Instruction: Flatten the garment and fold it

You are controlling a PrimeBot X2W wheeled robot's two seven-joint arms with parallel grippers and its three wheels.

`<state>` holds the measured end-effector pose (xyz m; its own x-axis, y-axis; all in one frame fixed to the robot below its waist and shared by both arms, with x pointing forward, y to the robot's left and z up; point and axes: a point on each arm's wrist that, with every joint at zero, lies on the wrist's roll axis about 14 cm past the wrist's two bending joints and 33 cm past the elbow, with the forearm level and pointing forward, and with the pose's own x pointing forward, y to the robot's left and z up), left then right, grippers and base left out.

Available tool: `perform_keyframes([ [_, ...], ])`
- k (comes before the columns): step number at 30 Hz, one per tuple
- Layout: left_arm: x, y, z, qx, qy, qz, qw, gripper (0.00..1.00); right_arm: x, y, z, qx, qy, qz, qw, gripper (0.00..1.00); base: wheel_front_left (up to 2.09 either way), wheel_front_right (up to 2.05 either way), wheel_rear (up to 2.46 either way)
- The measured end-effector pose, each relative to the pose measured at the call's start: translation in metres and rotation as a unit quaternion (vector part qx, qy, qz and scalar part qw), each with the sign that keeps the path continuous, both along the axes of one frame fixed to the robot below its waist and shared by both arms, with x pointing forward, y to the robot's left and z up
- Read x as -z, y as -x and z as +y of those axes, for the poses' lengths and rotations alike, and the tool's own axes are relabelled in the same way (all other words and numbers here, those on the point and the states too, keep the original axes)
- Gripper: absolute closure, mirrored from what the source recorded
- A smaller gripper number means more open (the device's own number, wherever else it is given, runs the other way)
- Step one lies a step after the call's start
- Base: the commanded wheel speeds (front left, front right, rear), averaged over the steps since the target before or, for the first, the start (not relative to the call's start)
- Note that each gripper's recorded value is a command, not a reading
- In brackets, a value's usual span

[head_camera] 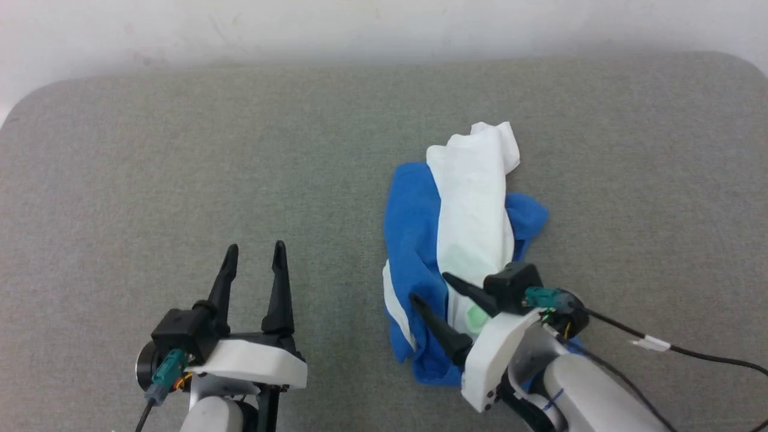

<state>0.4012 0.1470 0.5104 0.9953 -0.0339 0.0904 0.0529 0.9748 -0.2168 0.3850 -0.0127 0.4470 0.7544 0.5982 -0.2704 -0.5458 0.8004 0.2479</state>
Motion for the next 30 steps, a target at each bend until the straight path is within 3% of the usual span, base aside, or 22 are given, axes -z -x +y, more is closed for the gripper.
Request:
perform_keyframes([
  [6,-0.002,0.0,-0.005,0.006,0.0,-0.002,1.0,0.0,-0.013,-0.016,-0.037,0.041,0.031,-0.01,0.999,0.0,0.0,0.0,0.0],
  [13,0.004,-0.002,-0.007,0.009,0.0,0.005,1.0,0.0,0.015,-0.029,-0.06,0.042,0.109,0.061,0.991,0.0,0.0,0.0,0.0],
  [15,0.005,-0.003,-0.005,0.006,0.001,0.007,1.0,0.0,0.023,-0.028,-0.056,0.034,0.109,0.086,0.99,0.0,0.0,0.0,0.0],
  [16,0.007,-0.003,-0.005,0.005,0.001,0.009,1.0,0.0,0.028,-0.028,-0.055,0.029,0.115,0.095,0.988,0.24,0.0,0.0,0.0],
  [17,0.008,-0.004,-0.004,0.004,0.001,0.012,1.0,0.0,0.031,-0.028,-0.054,0.026,0.117,0.102,0.987,0.68,0.0,0.0,0.0],
  [18,0.01,-0.004,-0.003,0.003,0.001,0.014,1.0,0.0,0.034,-0.029,-0.053,0.024,0.118,0.11,0.987,1.0,0.0,0.0,0.0],
  [21,0.013,-0.004,-0.001,0.0,0.001,0.018,1.0,0.0,0.032,-0.035,-0.054,0.027,0.112,0.107,0.988,1.0,0.0,0.0,0.0],
  [24,0.013,-0.004,0.001,-0.005,0.0,0.019,1.0,0.0,0.004,-0.056,-0.062,0.059,0.076,0.052,0.994,1.0,0.0,0.0,0.0],
  [27,0.012,-0.004,0.0,-0.004,0.004,0.017,1.0,0.0,-0.026,-0.075,-0.088,0.108,0.049,0.0,0.993,1.0,0.0,0.0,0.0],
  [30,0.01,-0.005,-0.003,0.0,0.004,0.014,1.0,0.0,-0.041,-0.084,-0.134,0.177,0.037,-0.022,0.983,1.0,0.0,0.0,0.0],
])
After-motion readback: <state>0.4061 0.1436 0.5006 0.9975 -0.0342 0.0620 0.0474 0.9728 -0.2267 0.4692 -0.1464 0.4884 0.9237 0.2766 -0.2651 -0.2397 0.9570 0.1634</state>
